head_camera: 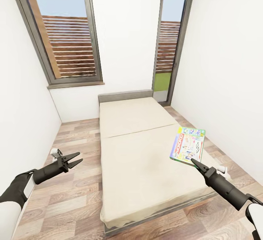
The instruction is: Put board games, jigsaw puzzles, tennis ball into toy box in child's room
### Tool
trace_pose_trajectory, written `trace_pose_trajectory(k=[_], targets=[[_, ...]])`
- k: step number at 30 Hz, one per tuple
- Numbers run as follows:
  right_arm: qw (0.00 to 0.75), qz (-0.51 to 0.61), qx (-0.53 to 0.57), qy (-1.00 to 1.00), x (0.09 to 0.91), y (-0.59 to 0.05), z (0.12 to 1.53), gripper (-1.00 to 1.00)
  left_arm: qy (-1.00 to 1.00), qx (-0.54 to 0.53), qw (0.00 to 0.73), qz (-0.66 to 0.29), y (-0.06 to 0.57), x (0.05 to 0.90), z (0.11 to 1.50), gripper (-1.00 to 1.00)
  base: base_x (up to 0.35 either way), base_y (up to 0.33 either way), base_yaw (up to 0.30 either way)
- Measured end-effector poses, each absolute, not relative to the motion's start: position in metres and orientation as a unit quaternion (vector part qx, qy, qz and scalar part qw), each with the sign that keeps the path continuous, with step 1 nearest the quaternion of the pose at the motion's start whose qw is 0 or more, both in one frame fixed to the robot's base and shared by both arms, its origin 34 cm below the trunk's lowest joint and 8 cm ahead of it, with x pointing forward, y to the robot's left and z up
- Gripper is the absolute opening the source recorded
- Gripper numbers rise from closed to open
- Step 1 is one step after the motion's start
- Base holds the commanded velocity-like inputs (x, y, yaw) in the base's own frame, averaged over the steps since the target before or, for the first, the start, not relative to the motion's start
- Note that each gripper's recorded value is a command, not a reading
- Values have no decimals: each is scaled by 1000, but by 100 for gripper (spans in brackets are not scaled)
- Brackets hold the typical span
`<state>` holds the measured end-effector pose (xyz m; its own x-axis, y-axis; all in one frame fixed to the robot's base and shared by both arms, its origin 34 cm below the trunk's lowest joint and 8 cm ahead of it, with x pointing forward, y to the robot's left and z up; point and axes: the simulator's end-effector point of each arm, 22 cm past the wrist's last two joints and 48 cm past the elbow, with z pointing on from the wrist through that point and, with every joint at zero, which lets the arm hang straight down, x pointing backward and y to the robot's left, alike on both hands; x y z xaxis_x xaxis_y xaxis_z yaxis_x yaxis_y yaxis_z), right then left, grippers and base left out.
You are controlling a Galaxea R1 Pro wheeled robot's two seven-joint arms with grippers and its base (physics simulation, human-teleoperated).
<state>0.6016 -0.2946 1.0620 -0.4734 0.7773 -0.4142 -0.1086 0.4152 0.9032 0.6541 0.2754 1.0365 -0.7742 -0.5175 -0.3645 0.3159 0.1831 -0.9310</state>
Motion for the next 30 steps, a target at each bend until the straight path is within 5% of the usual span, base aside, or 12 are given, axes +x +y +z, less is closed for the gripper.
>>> trace_pose_trajectory(k=[12, 30], targets=[[456, 486, 237, 707, 602, -294, 1062, -100, 694, -72, 329, -636, 276, 654, 1037, 100, 0, 0, -14], [455, 485, 238, 708, 601, -296, 1061, -100, 693, -65, 337, -634, 276, 654, 1043, 100, 0, 0, -245]])
